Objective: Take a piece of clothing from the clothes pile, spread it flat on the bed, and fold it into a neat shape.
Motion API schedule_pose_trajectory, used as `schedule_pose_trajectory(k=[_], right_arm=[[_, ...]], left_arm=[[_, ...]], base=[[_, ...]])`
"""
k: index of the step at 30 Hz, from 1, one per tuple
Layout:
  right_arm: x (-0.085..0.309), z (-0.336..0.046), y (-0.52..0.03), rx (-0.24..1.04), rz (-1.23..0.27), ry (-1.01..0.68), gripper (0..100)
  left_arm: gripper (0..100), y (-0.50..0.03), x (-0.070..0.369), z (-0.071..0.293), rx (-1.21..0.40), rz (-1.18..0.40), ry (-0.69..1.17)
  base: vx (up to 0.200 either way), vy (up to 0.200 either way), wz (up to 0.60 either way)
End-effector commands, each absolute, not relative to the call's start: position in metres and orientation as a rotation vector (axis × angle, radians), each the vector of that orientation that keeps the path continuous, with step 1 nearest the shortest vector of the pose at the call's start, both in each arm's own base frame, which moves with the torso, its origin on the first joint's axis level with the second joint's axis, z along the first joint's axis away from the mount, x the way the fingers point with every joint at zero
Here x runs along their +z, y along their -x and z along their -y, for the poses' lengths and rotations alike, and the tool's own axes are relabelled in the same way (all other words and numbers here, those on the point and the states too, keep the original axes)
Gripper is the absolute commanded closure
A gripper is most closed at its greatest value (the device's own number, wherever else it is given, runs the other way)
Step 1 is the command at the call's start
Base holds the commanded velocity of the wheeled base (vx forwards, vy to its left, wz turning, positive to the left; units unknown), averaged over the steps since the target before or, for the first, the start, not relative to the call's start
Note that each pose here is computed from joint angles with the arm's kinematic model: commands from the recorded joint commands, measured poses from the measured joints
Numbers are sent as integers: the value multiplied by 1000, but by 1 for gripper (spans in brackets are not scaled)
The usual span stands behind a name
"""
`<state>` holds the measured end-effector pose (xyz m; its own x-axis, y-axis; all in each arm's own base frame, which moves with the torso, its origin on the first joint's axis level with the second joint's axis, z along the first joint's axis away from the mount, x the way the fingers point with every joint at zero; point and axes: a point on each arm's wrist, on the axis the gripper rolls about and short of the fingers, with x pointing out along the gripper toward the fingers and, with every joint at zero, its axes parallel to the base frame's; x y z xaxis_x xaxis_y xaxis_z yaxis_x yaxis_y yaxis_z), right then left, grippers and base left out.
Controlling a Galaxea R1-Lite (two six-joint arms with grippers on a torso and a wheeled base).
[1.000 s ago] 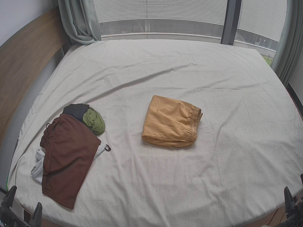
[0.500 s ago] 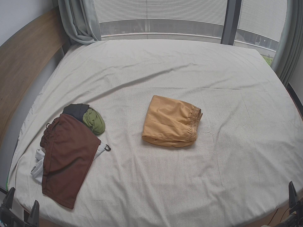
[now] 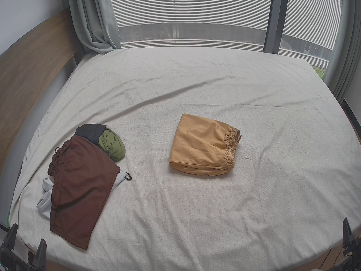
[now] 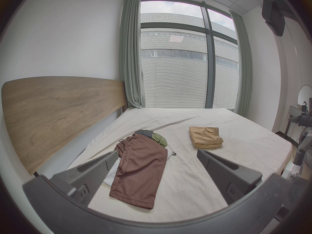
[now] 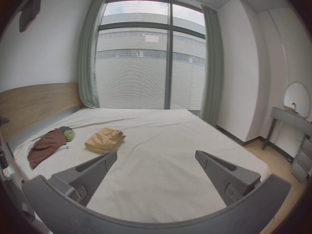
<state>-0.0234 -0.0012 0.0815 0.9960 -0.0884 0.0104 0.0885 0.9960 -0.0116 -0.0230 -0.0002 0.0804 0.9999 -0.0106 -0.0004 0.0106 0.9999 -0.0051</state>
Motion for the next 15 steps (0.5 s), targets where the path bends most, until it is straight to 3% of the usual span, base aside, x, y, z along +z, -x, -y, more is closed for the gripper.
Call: schedule_pose_trajectory(k=[1,15], right_arm=[[76,1,23,-68,-1,-23,0],[76,0,23,-29,2,0,0]], left_arm=[[0,22,75,0,-9,-8,5],[0,22,75,0,-12,-8,-6]], base=[[0,0,0],[0,0,0]])
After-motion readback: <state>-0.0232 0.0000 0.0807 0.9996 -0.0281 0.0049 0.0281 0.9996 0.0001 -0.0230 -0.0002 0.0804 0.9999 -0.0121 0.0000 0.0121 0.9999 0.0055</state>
